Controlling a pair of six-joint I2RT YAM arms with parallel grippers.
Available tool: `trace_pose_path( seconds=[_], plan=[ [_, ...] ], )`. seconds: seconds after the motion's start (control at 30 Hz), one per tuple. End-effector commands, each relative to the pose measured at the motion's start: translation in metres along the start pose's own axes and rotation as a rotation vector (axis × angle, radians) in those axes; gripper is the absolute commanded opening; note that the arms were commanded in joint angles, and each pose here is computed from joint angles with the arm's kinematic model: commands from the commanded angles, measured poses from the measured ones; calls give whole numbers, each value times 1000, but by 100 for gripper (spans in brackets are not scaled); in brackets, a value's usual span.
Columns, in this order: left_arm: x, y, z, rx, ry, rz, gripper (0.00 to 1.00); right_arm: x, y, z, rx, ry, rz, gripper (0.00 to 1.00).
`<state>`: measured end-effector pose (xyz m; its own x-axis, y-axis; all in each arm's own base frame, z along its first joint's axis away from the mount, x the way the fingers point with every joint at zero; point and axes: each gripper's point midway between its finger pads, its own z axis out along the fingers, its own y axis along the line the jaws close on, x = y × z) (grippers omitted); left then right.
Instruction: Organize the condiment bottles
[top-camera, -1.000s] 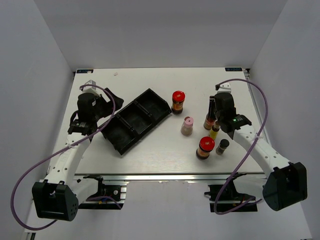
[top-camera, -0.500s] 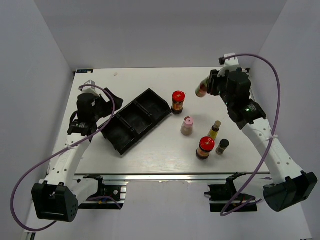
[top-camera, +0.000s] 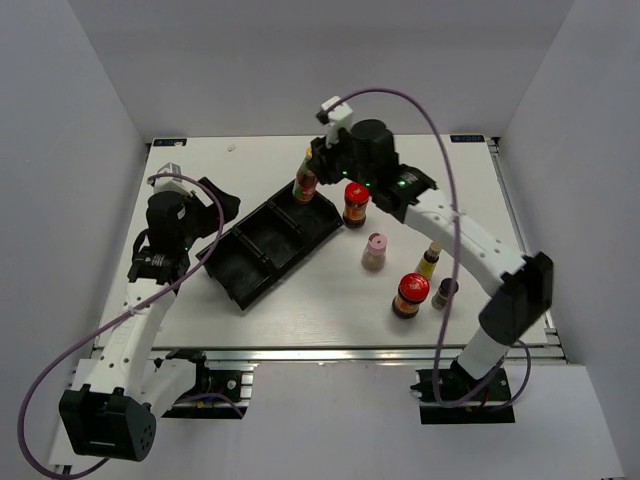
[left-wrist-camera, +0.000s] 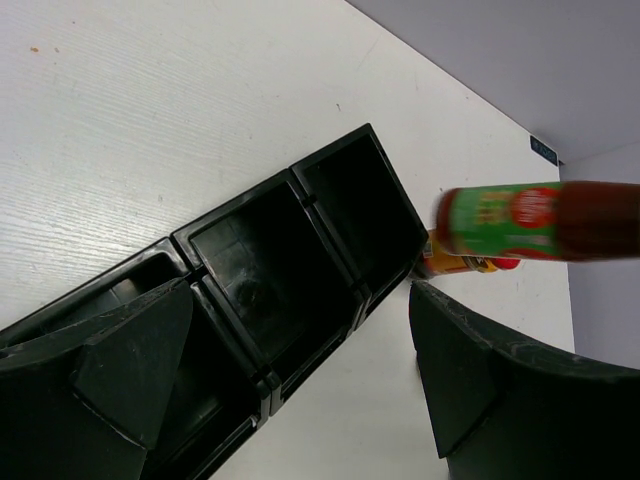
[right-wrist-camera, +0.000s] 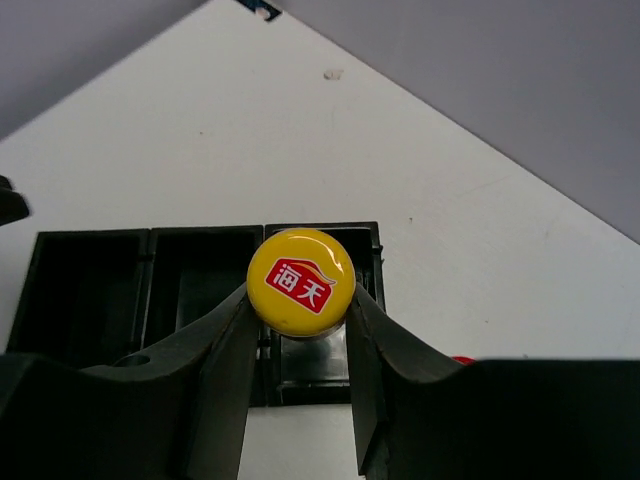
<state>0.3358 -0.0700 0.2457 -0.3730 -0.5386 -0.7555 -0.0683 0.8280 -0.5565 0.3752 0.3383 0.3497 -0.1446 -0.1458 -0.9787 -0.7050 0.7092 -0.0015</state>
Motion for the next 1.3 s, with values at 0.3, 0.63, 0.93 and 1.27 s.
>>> trace_pose_path(
  seconds=[0.3, 0.63, 0.93, 1.27],
  plan=[
    [0, 3, -3, -7, -21, -2, 98, -31, 2, 82, 163, -106, -118, 0],
    [4, 6, 3, -11, -7, 7, 98, 29, -1, 119, 195, 22, -113, 0],
    [9, 6, 4, -5, 10, 6, 98, 61, -8, 128, 252, 65, -31, 7],
    [10, 6, 2, -3, 10, 1, 98, 67, -8, 137, 250, 10, 87, 16]
  ],
)
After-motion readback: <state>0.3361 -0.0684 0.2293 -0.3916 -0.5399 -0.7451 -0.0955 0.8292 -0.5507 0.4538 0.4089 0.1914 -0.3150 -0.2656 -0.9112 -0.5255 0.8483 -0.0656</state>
